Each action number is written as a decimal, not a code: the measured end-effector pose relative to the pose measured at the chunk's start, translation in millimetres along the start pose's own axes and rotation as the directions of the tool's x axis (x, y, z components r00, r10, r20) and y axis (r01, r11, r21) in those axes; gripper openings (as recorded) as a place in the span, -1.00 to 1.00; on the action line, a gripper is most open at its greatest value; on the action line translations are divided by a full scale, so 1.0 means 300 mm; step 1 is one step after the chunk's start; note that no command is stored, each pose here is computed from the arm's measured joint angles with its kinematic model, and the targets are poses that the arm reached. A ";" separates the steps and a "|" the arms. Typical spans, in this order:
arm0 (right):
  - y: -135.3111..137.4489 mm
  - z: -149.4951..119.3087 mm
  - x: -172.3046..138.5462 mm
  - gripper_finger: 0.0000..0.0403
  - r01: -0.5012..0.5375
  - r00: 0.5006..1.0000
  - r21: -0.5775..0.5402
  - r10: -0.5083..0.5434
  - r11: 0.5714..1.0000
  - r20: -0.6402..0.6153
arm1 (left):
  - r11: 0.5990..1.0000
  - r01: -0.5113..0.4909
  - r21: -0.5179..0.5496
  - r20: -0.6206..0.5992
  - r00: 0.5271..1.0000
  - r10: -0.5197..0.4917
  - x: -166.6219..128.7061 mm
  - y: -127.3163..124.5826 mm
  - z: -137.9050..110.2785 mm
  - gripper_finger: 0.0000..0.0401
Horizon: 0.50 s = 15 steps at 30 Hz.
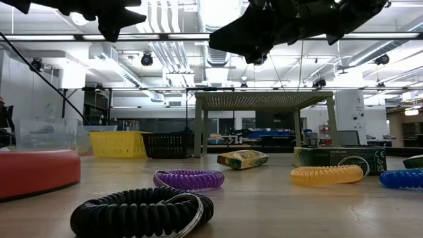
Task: Pick & Place Office Desk Supplies
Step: Put the red rubber band into the transparent bin
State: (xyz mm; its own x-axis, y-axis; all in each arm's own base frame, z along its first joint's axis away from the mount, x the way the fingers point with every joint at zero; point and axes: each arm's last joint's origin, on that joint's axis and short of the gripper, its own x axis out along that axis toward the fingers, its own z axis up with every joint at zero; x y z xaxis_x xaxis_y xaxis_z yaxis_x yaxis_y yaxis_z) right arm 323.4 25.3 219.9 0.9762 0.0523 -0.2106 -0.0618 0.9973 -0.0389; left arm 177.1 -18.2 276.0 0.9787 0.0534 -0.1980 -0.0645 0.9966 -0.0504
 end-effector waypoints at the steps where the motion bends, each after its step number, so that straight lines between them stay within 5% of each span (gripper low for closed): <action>1: 0.000 0.000 0.000 -0.39 0.000 1.000 0.000 0.000 1.000 0.000 | 1.000 0.000 0.000 0.000 1.000 0.000 0.000 0.000 0.000 -0.02; 15: 0.000 0.000 0.000 -0.39 0.000 1.000 0.000 0.000 1.000 0.000 | 1.000 0.000 0.001 -0.005 1.000 0.000 0.000 0.000 -0.002 -0.02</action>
State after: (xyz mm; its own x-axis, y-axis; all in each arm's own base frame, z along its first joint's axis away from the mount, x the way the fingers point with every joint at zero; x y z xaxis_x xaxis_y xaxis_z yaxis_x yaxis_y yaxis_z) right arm 323.4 25.3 219.9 0.9761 0.0523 -0.2108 -0.0618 0.9973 -0.0387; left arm 177.0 -18.2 275.5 0.9778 0.0536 -0.2026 -0.0648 0.9967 -0.0490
